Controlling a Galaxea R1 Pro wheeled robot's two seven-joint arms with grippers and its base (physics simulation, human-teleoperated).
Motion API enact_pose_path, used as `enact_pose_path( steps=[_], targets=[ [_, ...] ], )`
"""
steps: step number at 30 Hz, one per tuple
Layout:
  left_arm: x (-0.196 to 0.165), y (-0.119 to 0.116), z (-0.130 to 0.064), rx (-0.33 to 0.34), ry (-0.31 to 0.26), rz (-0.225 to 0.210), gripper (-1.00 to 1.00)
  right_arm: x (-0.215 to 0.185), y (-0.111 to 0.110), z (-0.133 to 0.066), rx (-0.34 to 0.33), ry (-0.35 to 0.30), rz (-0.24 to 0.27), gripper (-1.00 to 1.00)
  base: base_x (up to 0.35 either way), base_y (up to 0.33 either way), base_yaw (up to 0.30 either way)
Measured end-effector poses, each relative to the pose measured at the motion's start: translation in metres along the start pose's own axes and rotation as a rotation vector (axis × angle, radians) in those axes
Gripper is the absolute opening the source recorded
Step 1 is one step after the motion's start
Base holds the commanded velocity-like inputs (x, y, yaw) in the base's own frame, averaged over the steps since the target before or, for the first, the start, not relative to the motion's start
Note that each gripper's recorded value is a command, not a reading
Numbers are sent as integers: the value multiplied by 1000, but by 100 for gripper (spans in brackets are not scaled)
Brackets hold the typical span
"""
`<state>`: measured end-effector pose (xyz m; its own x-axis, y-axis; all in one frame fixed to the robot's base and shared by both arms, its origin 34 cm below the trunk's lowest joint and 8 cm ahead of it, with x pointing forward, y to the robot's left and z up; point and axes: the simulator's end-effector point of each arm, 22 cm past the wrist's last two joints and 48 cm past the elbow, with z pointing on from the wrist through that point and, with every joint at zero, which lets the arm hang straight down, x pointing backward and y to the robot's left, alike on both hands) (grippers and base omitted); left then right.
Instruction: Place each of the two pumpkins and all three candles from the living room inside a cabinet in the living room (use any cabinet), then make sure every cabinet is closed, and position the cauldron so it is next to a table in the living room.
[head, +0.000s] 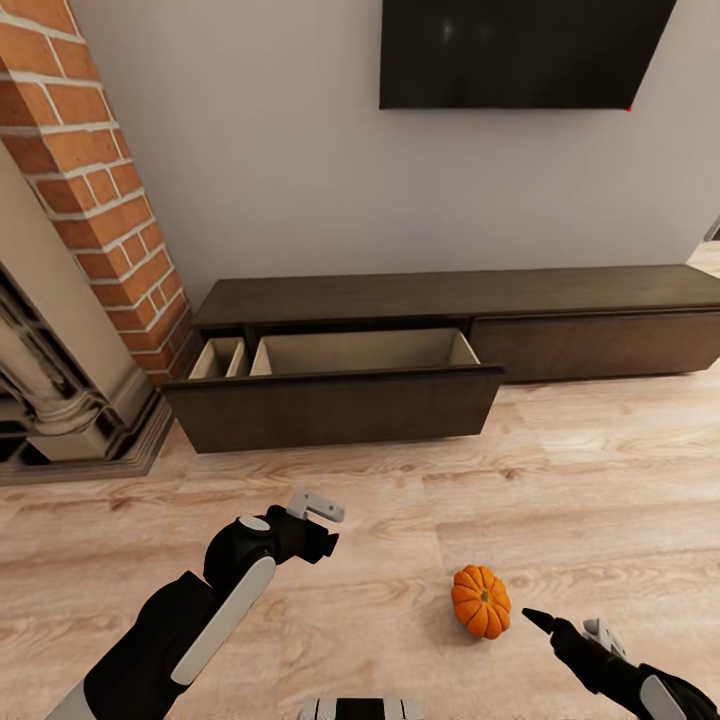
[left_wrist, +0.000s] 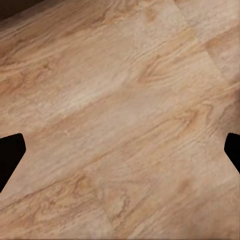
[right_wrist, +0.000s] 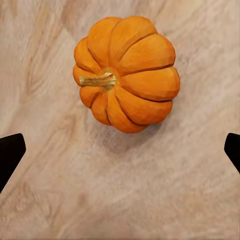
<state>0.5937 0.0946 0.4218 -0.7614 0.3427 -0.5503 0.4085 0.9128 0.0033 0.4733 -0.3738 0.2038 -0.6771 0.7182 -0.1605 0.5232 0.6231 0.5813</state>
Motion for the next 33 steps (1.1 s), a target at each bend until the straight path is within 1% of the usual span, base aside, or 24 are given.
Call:
enact_pose_path(
  steps=[4, 5, 9, 13, 15, 17, 24, 28, 33],
  targets=[
    [6, -1, 7, 6, 15, -4, 100, 1, -2, 1, -10, 4, 1, 100, 0, 0, 0],
    [7, -2, 8, 9, 18, -5, 100, -1, 0, 0, -28, 3, -1, 100, 0, 0, 0],
    [12, -4, 15, 17, 31, -10, 100, -8, -2, -4, -59, 1, -5, 100, 0, 0, 0],
    [18, -6, 21, 25, 45, -15, 100, -14, -8, -6, -54, 1, -8, 100, 0, 0, 0],
    [21, -6, 24, 28, 53, -17, 100, -26, -6, -6, -56, -10, -18, 100, 0, 0, 0],
    [24, -5, 27, 29, 61, -17, 100, -32, -6, -5, -51, -7, -15, 100, 0, 0, 0],
    [34, -8, 38, 41, 86, -25, 100, -36, -19, -2, -16, -3, 1, 100, 0, 0, 0],
    [34, -9, 38, 42, 85, -26, 100, -42, -19, -3, -21, -21, 16, 100, 0, 0, 0],
    [34, -9, 38, 42, 85, -26, 100, -44, -17, -4, -30, -30, 15, 100, 0, 0, 0]
  ],
)
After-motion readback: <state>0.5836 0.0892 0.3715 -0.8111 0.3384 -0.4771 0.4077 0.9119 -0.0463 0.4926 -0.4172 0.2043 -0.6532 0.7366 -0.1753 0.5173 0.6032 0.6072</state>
